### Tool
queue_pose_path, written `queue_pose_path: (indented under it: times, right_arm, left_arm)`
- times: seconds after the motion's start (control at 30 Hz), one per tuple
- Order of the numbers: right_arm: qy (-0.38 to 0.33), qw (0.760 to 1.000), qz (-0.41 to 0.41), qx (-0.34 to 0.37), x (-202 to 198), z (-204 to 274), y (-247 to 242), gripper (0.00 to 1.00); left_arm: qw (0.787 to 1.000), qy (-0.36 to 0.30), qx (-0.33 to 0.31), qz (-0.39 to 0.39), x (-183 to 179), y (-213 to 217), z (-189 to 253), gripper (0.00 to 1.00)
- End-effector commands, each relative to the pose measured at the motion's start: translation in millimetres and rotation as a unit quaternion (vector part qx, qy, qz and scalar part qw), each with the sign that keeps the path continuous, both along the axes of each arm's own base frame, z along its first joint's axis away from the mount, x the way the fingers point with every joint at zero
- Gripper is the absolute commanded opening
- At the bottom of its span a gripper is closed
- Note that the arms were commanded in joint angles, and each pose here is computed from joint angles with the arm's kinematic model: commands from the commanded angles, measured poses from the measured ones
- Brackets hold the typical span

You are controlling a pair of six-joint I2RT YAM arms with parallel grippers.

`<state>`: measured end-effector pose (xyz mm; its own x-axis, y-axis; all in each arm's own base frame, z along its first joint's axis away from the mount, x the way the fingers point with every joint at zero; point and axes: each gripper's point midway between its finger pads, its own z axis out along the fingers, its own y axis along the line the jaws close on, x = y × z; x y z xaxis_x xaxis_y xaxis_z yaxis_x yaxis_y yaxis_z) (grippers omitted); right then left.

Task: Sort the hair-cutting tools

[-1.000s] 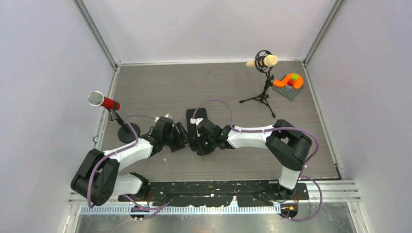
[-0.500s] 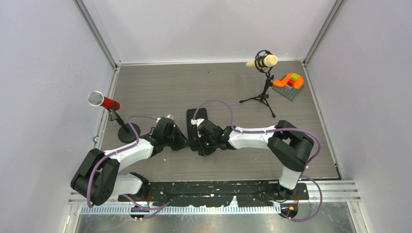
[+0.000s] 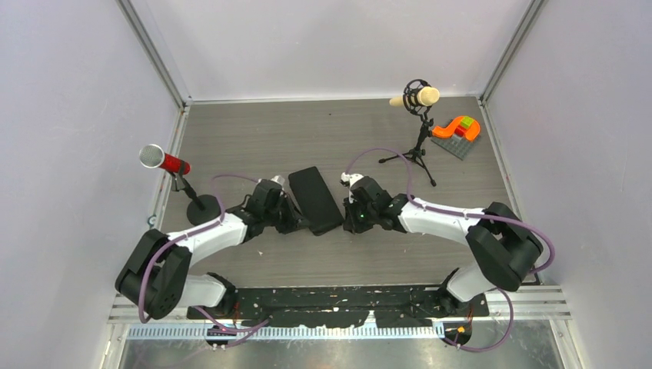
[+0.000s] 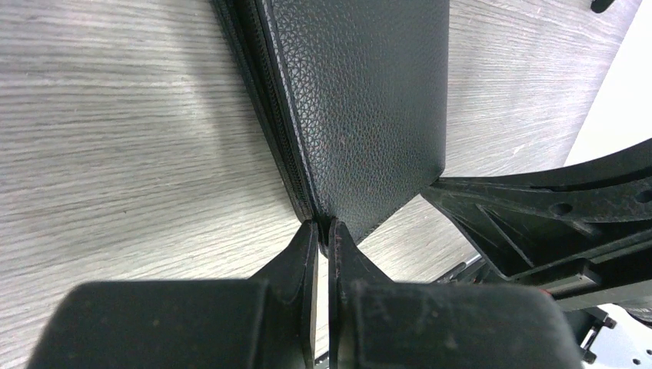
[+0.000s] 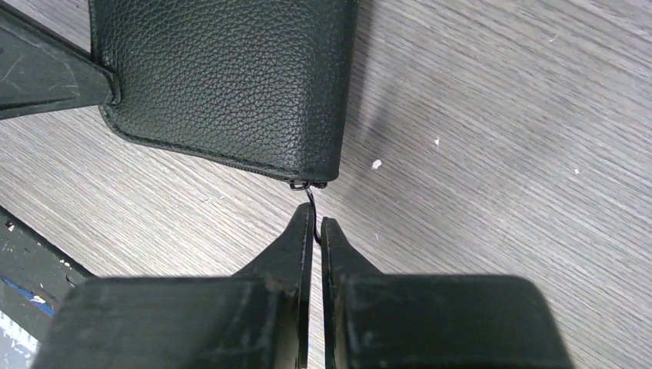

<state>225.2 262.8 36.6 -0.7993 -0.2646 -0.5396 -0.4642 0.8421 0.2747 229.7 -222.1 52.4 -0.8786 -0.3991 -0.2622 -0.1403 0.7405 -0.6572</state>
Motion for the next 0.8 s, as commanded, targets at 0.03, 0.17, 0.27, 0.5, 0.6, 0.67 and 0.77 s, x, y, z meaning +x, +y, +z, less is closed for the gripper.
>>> queue_pose_path:
  times: [0.03,0.17,0.27,0.5,0.6,0.67,0.77]
  right_arm:
    - [-0.020,0.997,-0.045,-0.054,8.5,0.0,-42.8,0.08]
    - [-0.057,0.996,-0.057,-0.025,15.1,24.8,-41.7,0.24]
    - [-0.106,0.990,-0.088,-0.022,23.0,51.5,-58.2,0.62]
    - [-0.248,0.946,-0.200,-0.051,33.1,131.7,-131.0,0.92]
    - [-0.321,0.907,-0.267,-0.058,27.0,181.1,-174.6,0.99]
    - [-0.357,0.880,-0.310,-0.055,18.9,209.0,-200.4,0.97]
    - [-0.402,0.832,-0.380,-0.042,-0.3,245.8,-242.2,0.96]
  left_arm:
    - [0.996,0.018,0.080,-0.026,-8.5,23.5,-25.2,0.00]
    - [0.996,0.008,0.080,-0.031,-5.4,21.8,-20.8,0.00]
    - [0.995,-0.009,0.096,-0.031,-1.7,27.3,-11.8,0.12]
    - [0.973,-0.146,0.178,0.011,12.0,74.7,61.6,0.71]
    - [0.948,-0.217,0.228,0.043,12.4,108.2,109.1,0.83]
    - [0.928,-0.273,0.246,0.063,7.3,128.1,147.0,0.85]
    - [0.895,-0.345,0.269,0.090,-3.9,156.1,192.1,0.99]
